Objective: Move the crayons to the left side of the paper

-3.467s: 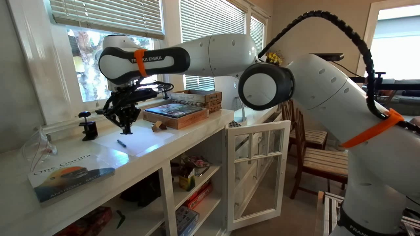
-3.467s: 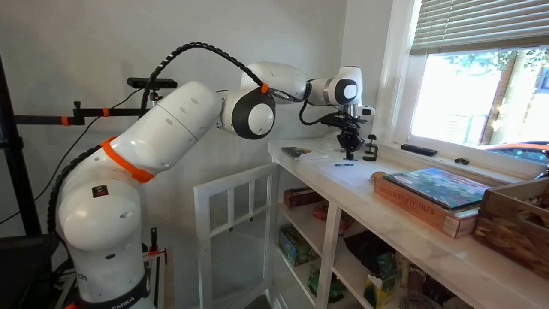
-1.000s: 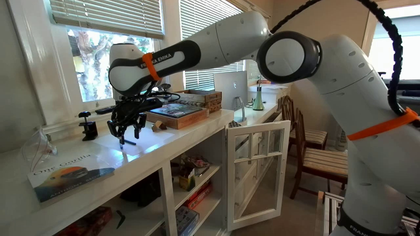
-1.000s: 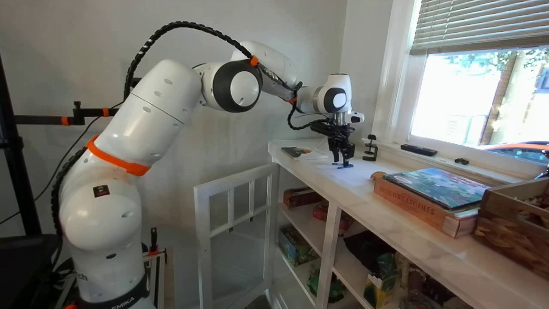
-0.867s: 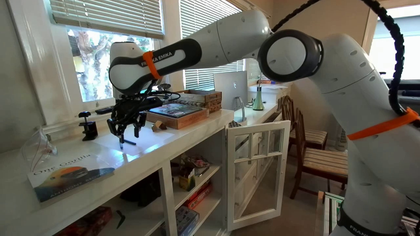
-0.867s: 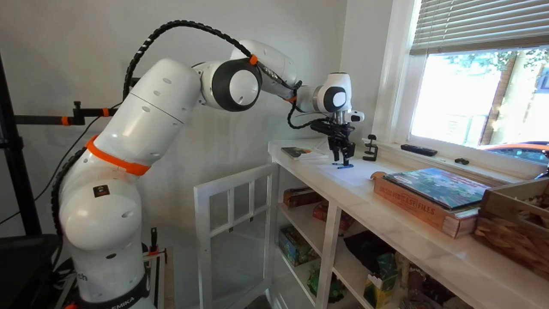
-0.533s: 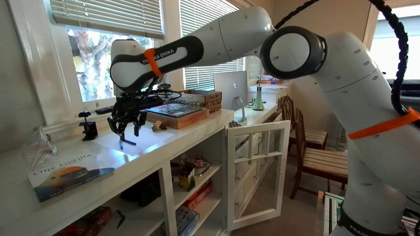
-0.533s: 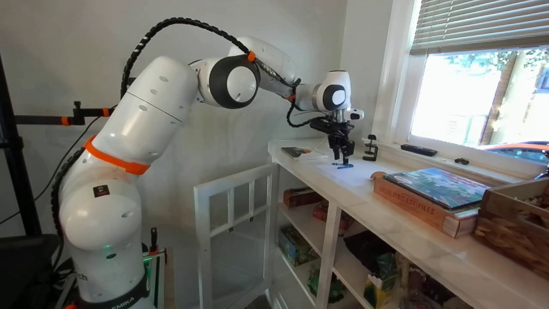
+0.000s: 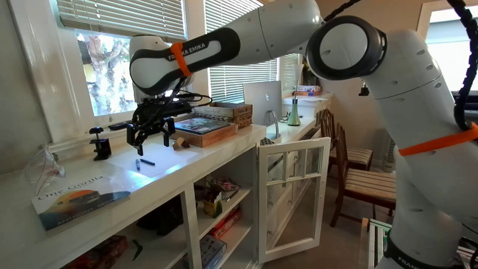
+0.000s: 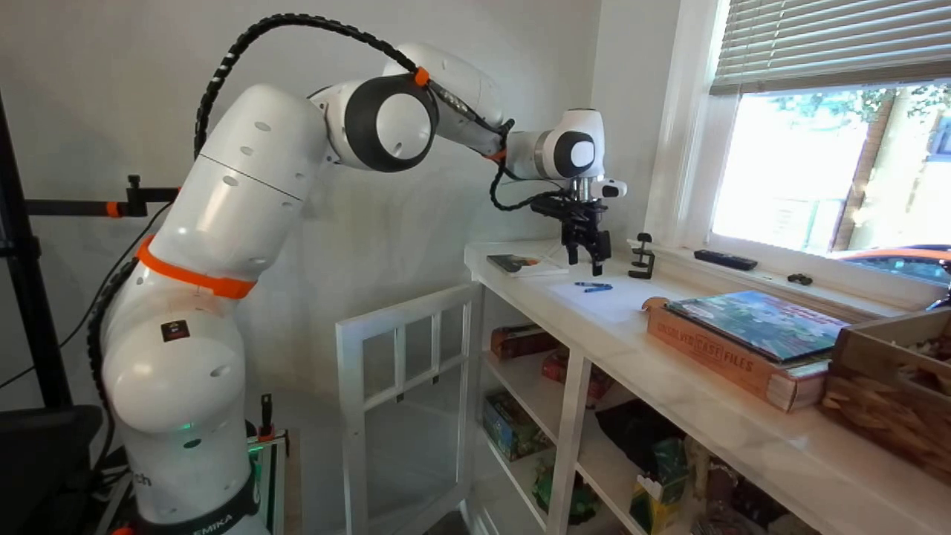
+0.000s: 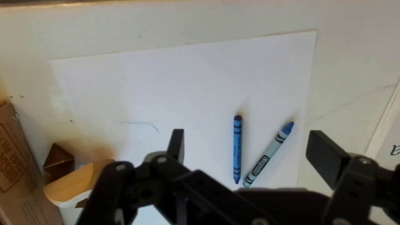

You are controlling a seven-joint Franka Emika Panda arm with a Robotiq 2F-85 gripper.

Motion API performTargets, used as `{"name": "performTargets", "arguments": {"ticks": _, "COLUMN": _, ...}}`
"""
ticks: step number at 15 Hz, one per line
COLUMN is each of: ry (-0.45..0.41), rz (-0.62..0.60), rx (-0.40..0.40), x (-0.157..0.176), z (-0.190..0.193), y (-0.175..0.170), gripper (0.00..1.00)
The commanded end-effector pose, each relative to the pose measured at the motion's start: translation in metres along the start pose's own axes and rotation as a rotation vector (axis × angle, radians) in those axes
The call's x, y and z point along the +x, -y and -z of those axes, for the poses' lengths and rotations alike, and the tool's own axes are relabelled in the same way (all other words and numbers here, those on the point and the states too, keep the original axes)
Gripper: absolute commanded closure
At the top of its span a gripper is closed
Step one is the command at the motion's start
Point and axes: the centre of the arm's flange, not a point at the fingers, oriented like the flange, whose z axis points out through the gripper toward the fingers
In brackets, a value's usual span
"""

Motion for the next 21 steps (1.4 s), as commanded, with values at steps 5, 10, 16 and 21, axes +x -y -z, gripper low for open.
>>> {"name": "performTargets", "arguments": {"ticks": 5, "ry": 0.126, "rz": -0.036, "rx": 0.013, "x": -0.066, "z": 0.035, "y": -0.017, "gripper": 0.0}}
{"name": "performTargets", "arguments": {"ticks": 10, "ry": 0.137, "rz": -0.078, "rx": 0.003, "x": -0.095, "z": 0.054, "y": -0.03, "gripper": 0.0}}
{"name": "performTargets", "arguments": {"ticks": 16, "ry": 0.147, "rz": -0.119, "rx": 0.013, "x": -0.123, "z": 0.063, "y": -0.052, "gripper": 0.0}}
{"name": "performTargets", "arguments": {"ticks": 21, "ry": 0.161, "rz": -0.143, "rx": 0.016, "x": -0.131, "z": 0.061, "y": -0.067, "gripper": 0.0}}
